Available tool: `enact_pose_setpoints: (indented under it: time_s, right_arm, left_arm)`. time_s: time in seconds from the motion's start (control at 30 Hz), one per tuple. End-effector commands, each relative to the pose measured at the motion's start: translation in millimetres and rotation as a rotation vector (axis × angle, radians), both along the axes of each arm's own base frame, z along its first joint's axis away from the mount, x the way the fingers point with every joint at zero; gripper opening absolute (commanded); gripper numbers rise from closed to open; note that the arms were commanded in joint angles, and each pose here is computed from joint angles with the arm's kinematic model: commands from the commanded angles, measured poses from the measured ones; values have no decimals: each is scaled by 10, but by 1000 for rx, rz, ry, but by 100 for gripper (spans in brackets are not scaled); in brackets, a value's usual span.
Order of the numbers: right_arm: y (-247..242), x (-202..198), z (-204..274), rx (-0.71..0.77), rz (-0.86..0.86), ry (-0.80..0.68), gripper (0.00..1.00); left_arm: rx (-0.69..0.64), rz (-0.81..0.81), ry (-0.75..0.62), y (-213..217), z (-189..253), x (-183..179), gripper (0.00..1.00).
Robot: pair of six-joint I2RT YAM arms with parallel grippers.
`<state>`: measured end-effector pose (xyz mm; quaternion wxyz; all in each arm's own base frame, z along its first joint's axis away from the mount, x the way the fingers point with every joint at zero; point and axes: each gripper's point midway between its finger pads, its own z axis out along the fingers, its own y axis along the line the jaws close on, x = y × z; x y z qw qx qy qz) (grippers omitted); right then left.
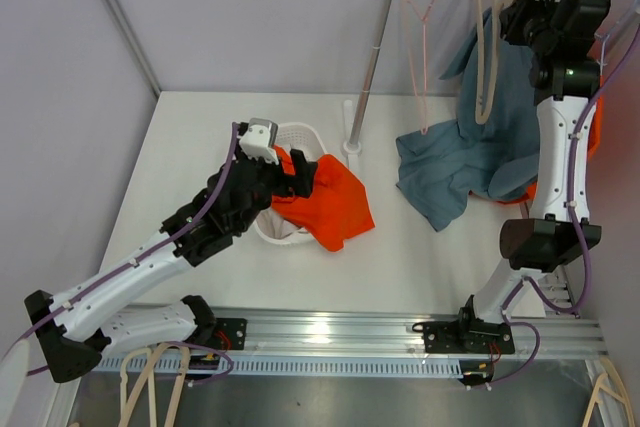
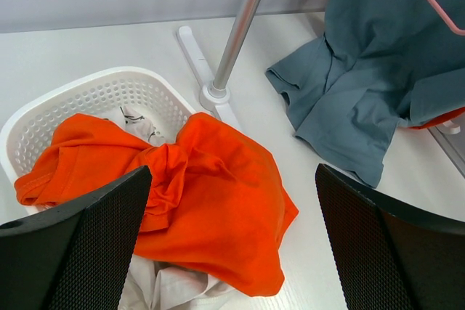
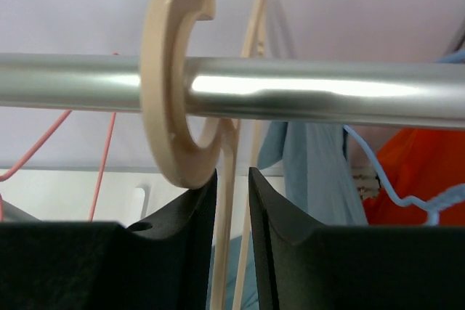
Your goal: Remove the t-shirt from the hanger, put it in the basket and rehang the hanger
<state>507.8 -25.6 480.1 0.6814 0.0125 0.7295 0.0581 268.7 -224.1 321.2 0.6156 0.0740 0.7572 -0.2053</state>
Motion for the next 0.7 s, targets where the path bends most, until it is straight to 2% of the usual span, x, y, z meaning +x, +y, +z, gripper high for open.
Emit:
enact_pose_setpoints:
  time_s: [0.0, 0.1, 0.27, 0.67]
  right_arm:
    - [182, 139, 118, -25, 48, -75, 28]
    - [294, 187, 104, -41, 56, -95, 28]
    - [176, 229, -14, -61, -42, -49, 29]
    - [612, 320, -8, -73, 139, -101, 29]
  left_arm:
    - [0, -4, -28, -17, 39, 1, 100]
    - [9, -5, -27, -20, 8, 2, 99]
    - [12, -4, -28, -11, 4, 0, 100]
    - [20, -5, -25, -24, -39, 12, 99]
